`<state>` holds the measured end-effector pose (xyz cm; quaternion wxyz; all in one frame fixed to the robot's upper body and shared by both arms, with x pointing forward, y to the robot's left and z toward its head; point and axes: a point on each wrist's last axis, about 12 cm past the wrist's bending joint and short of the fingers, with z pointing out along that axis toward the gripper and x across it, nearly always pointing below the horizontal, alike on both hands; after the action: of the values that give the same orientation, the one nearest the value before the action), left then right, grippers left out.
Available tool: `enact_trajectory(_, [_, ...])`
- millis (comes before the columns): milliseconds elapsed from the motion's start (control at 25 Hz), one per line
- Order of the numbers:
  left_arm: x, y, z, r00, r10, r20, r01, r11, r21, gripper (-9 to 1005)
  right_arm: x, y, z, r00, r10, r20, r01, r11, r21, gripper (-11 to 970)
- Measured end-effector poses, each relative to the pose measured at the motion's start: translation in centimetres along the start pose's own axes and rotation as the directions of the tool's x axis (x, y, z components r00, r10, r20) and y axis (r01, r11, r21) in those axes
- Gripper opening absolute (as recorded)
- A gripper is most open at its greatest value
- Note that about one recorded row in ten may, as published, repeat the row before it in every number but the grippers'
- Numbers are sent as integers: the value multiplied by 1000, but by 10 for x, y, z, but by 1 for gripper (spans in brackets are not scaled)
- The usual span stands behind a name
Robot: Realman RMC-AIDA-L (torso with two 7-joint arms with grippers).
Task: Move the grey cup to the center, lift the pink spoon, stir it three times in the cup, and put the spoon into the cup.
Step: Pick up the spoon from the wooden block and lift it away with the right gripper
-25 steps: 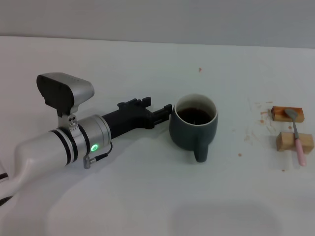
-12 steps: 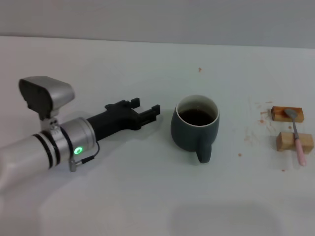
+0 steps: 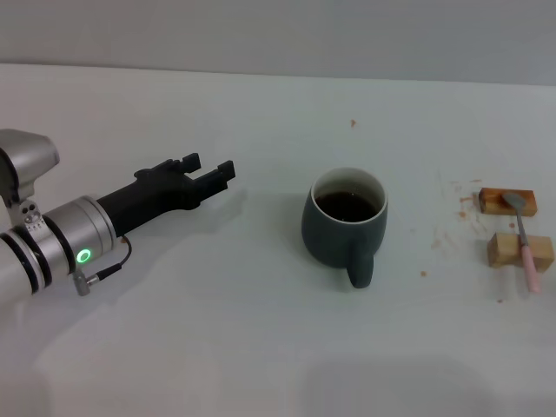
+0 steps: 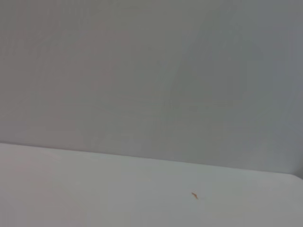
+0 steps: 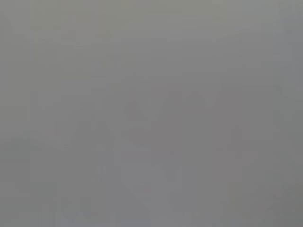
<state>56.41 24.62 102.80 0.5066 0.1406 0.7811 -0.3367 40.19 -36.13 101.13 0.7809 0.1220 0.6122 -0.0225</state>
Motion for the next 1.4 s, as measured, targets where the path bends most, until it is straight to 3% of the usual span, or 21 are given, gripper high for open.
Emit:
enact_trajectory(240, [-6, -3, 7, 1000, -14, -15, 15, 1000, 22, 722, -7, 7, -29, 998, 40, 48, -39, 999, -13, 678])
enact_trajectory(520, [-13, -7, 17, 999, -11, -34, 13, 999, 48, 722, 2, 28, -52, 1000, -10, -28, 9, 998, -62, 676])
enact_trajectory(880, [-11, -10, 25, 998, -11, -62, 13, 999, 39, 722, 18, 52, -57, 987, -5, -162, -28, 978, -205, 673])
enact_trajectory(1400, [-14, -14, 37, 996, 27, -83, -24, 999, 29, 722, 36, 71, -58, 950, 2, -312, -92, 957, -274, 669])
